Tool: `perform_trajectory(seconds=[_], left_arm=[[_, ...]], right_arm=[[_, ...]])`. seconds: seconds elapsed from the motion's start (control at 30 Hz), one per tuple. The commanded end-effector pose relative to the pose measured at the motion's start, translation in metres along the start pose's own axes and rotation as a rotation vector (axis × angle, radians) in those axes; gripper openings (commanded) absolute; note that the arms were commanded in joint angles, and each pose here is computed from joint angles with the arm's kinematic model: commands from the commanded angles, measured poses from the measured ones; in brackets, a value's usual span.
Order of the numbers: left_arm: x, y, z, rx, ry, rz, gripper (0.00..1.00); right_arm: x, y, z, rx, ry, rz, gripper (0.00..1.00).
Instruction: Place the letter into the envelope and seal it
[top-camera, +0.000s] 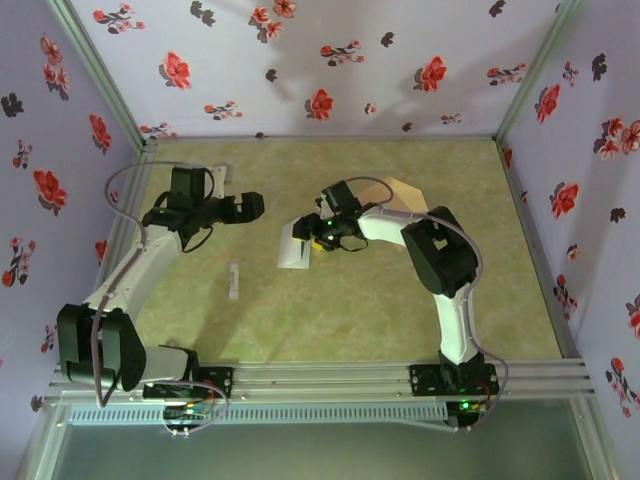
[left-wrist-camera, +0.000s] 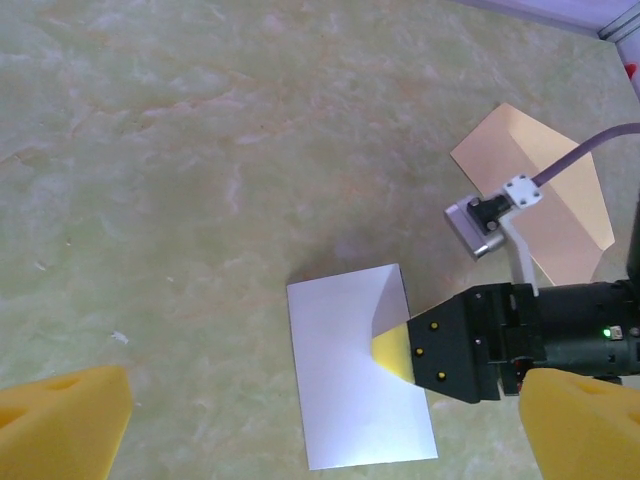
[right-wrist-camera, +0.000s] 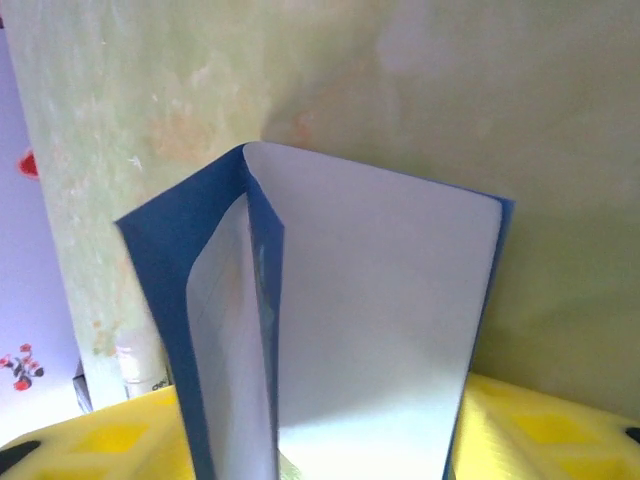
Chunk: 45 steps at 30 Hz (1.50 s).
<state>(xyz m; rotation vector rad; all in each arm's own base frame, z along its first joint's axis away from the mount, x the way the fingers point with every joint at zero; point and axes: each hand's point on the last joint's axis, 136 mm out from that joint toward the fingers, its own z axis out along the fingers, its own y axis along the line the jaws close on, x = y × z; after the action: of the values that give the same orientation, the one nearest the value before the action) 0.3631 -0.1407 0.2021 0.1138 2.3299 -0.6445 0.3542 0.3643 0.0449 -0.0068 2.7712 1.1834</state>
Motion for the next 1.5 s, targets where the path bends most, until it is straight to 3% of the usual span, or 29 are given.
perform_trajectory(seconds=[0.0, 0.1, 0.17, 0.2, 0.37, 0.53, 0.73, 0.83, 1.03, 1.17, 1.47], left_arm=[[0.002, 0.005, 0.005, -0.009, 0.002, 0.008, 1.0], [0.002, 0.005, 0.006, -0.009, 0.005, 0.004, 1.0], [0.002, 0.005, 0.007, -0.01, 0.006, 0.002, 1.0], [0.002, 0.006, 0.007, -0.01, 0.006, 0.0, 1.0], [0.003, 0.007, 0.01, -0.01, 0.01, -0.002, 1.0], [0.003, 0.008, 0.012, -0.013, 0.013, -0.01, 1.0], [0.003, 0.009, 0.015, -0.01, 0.017, -0.005, 1.0], [0.001, 0.009, 0.016, -0.009, 0.013, 0.005, 1.0], [-0.007, 0.001, 0.02, 0.043, -0.018, 0.017, 1.0], [-0.013, -0.002, 0.025, 0.057, -0.008, -0.009, 1.0], [-0.039, -0.017, 0.032, 0.097, -0.044, -0.033, 1.0]], right_arm=[[-0.009, 0.008, -0.022, 0.051, -0.059, -0.04, 0.68], [-0.011, 0.014, -0.03, 0.049, -0.079, -0.053, 0.8], [-0.014, 0.017, -0.038, 0.058, -0.103, -0.064, 0.97], [-0.016, 0.019, -0.043, 0.063, -0.116, -0.072, 0.99], [-0.026, 0.033, -0.076, 0.094, -0.209, -0.119, 0.99], [-0.04, 0.04, -0.134, 0.179, -0.38, -0.183, 0.99], [-0.063, 0.032, -0.191, 0.062, -0.512, -0.115, 0.99], [-0.073, 0.006, -0.215, 0.07, -0.537, -0.064, 0.99], [-0.076, -0.065, -0.26, 0.338, -0.515, -0.059, 0.99], [-0.077, -0.104, -0.275, 0.431, -0.483, -0.045, 0.98], [-0.089, -0.177, -0.278, 0.461, -0.419, 0.046, 0.78]])
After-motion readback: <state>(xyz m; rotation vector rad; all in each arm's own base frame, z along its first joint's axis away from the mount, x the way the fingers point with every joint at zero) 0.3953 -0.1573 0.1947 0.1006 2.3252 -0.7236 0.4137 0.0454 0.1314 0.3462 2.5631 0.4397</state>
